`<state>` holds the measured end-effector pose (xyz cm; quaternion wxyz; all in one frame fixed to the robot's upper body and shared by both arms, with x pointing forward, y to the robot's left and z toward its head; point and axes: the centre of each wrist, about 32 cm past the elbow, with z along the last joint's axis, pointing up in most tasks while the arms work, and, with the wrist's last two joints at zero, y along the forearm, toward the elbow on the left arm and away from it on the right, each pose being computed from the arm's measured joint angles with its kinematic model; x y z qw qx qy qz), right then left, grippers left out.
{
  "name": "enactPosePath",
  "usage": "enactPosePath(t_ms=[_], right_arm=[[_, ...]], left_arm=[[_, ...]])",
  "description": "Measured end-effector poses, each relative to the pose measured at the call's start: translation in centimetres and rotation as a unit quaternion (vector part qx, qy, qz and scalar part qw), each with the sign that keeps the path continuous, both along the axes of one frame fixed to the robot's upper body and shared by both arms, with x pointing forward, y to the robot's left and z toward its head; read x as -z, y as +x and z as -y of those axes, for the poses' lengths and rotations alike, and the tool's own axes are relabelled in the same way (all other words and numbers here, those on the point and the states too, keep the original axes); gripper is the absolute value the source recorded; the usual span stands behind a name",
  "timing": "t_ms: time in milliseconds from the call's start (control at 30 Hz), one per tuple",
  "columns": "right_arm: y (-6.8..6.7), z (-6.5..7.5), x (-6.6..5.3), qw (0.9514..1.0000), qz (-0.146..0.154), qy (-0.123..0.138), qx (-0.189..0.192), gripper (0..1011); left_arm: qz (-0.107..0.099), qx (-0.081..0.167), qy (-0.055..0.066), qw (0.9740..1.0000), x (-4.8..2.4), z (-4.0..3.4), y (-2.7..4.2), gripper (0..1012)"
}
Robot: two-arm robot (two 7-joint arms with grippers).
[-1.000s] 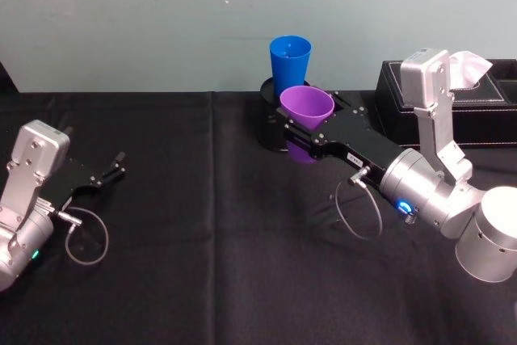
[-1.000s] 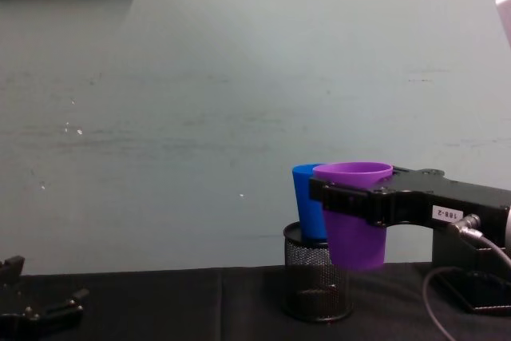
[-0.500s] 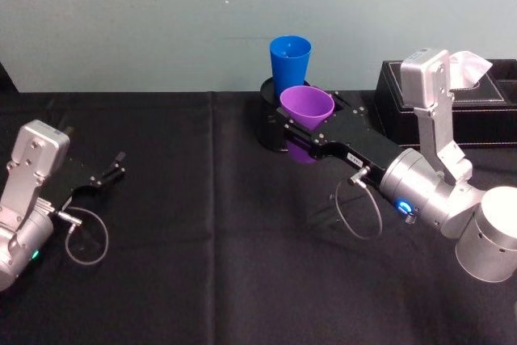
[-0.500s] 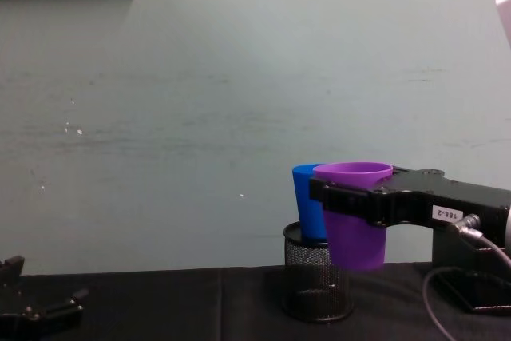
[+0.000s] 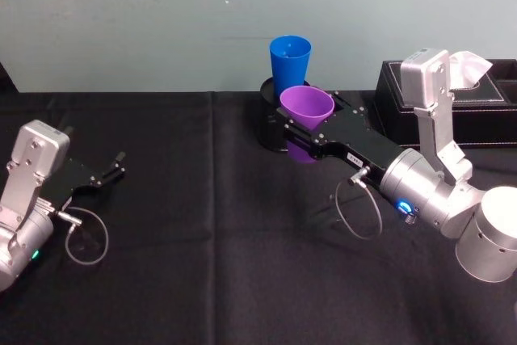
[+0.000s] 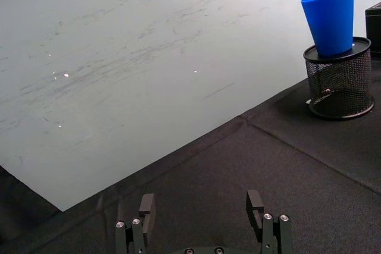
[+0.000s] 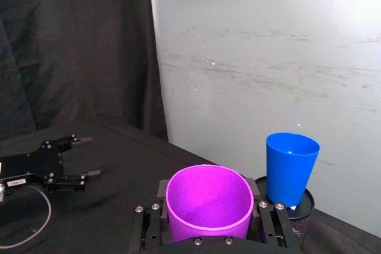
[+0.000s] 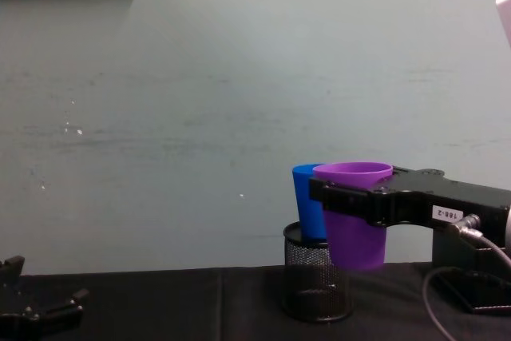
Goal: Pick up one cup with a gripper and tap it against the other cup.
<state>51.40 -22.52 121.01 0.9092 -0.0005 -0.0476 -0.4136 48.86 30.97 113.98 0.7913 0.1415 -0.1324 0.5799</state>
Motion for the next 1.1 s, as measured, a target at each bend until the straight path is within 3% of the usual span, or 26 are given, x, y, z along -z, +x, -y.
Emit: enactPosePath(t_ms=[600, 867, 1100], right_arm=[[0.0, 0.0, 0.1, 1.0, 0.0, 0.001, 0.0, 735], [1.0, 0.1, 1.7, 0.9994, -0.024, 0.023, 0.004, 735], [2.4, -0.6, 2.4, 0.9993, -0.023, 0.027, 0.007, 735]], left_arm=[[0.0, 0.0, 0.0, 1.0, 0.0, 0.0, 0.0, 1000], [0.0, 0.0, 0.0, 1.0, 0.0, 0.0, 0.0, 1000], [0.0, 0.0, 0.0, 1.0, 0.0, 0.0, 0.0, 1000]])
